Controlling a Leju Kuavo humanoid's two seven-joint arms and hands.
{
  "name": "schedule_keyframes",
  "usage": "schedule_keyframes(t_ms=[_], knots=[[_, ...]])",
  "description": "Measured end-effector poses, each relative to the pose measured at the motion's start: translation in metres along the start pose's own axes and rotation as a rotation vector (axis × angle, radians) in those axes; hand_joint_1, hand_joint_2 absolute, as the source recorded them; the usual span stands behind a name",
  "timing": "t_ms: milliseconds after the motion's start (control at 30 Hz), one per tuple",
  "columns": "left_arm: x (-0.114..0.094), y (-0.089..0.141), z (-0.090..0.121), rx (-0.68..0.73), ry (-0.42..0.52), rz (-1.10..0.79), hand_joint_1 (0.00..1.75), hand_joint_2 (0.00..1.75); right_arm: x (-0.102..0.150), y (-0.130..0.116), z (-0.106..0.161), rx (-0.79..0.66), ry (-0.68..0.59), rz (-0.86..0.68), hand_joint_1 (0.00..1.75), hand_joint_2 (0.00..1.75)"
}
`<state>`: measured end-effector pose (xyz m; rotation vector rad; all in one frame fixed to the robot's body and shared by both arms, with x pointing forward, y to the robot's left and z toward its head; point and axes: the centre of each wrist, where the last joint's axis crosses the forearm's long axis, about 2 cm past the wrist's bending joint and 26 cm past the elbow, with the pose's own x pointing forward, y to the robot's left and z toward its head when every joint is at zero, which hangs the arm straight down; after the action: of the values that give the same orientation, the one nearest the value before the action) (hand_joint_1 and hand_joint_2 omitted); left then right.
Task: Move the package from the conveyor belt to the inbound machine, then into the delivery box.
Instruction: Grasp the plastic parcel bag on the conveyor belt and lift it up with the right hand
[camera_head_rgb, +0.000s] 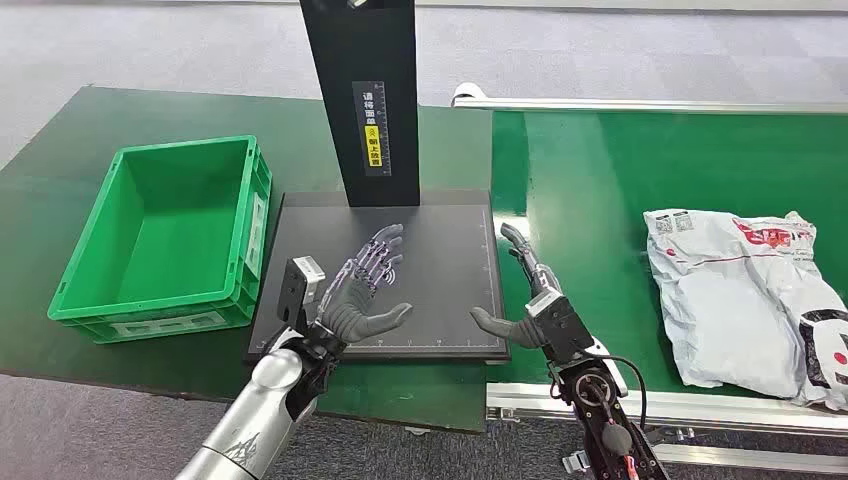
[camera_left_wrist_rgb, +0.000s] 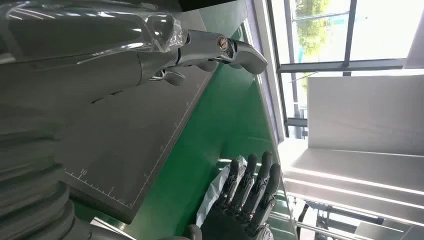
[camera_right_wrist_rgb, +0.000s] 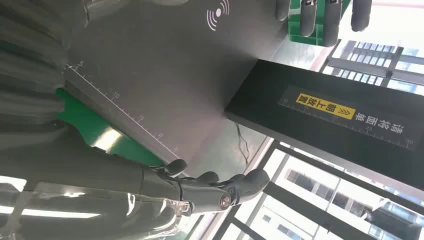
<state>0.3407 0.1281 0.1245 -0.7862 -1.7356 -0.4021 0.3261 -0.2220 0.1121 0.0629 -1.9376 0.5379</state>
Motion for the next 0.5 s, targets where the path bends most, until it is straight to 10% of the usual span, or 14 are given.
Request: schedule_keyframes(t_ms=[500], knots=[[0.0000, 0.0000, 0.0000, 0.000, 0.000, 0.000, 0.00, 1.75, 0.0000, -0.0002, -0.0001, -0.002, 0.000, 0.003, 0.00, 1.75]])
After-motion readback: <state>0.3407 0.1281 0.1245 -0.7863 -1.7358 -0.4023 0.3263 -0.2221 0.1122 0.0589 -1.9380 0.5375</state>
